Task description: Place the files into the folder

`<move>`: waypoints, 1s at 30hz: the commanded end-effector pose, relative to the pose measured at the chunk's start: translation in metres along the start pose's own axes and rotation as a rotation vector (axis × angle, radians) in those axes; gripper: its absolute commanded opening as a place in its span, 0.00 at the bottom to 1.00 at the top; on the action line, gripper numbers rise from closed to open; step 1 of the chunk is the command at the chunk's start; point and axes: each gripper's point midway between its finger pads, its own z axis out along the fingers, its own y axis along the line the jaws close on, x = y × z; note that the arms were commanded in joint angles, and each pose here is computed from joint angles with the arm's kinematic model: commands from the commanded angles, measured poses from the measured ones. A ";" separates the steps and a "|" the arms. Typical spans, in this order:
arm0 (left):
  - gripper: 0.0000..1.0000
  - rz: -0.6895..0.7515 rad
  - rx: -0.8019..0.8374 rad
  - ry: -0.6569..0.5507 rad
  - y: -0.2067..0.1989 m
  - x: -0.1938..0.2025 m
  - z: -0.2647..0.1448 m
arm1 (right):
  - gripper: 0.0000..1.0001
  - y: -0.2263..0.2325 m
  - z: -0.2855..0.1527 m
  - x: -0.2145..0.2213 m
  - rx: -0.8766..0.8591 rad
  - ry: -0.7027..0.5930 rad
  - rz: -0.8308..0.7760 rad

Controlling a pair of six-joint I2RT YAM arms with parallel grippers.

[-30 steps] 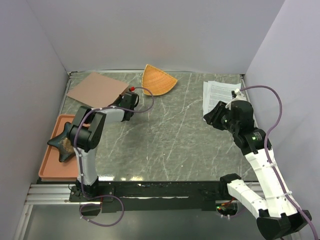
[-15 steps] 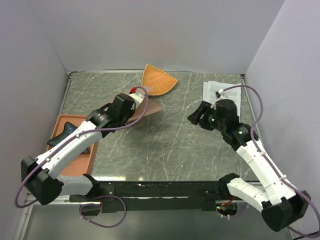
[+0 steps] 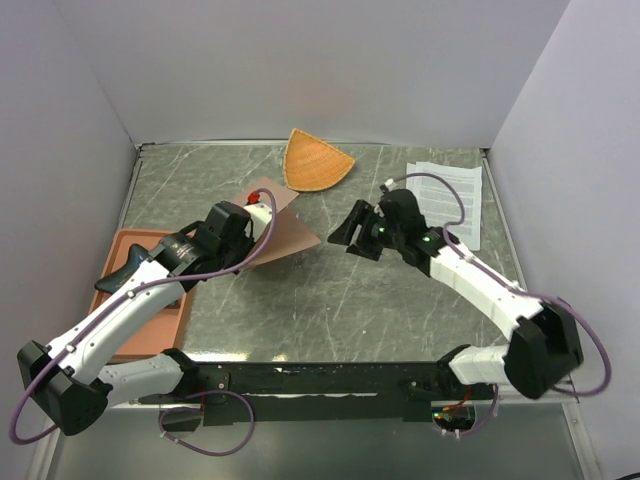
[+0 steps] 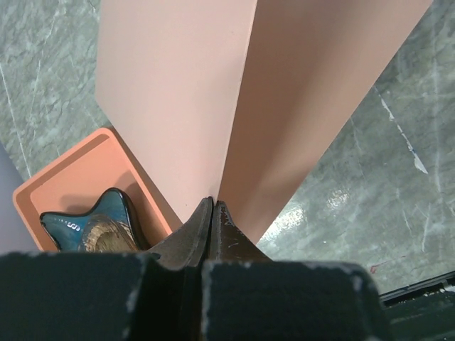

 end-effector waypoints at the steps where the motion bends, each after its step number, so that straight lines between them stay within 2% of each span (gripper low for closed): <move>1: 0.01 -0.052 0.026 -0.059 -0.002 -0.008 -0.013 | 0.72 0.053 0.017 -0.006 -0.113 0.037 0.008; 6: 0.01 -0.051 0.025 -0.077 0.000 -0.009 -0.018 | 0.71 0.052 0.046 0.011 -0.086 0.106 0.048; 13: 0.01 -0.058 0.022 -0.095 0.001 -0.008 -0.022 | 0.69 0.051 0.072 0.015 -0.081 0.123 0.099; 20: 0.01 -0.071 0.042 -0.112 0.000 -0.014 -0.028 | 0.60 0.048 0.093 0.017 -0.069 0.124 0.157; 21: 0.01 -0.072 0.055 -0.109 -0.003 -0.013 -0.029 | 0.57 0.047 0.094 0.017 -0.073 0.119 0.164; 23: 0.01 -0.073 0.056 -0.112 -0.003 -0.014 -0.029 | 0.44 0.050 0.098 0.018 -0.084 0.125 0.179; 25: 0.01 -0.075 0.053 -0.119 -0.002 -0.015 -0.029 | 0.28 0.052 0.099 0.020 -0.095 0.137 0.180; 28: 0.01 -0.080 0.053 -0.140 -0.002 -0.016 -0.032 | 0.13 0.052 0.094 0.021 -0.095 0.124 0.171; 30: 0.01 -0.090 0.041 -0.162 0.000 -0.016 -0.032 | 0.07 0.046 0.090 0.021 -0.079 0.108 0.153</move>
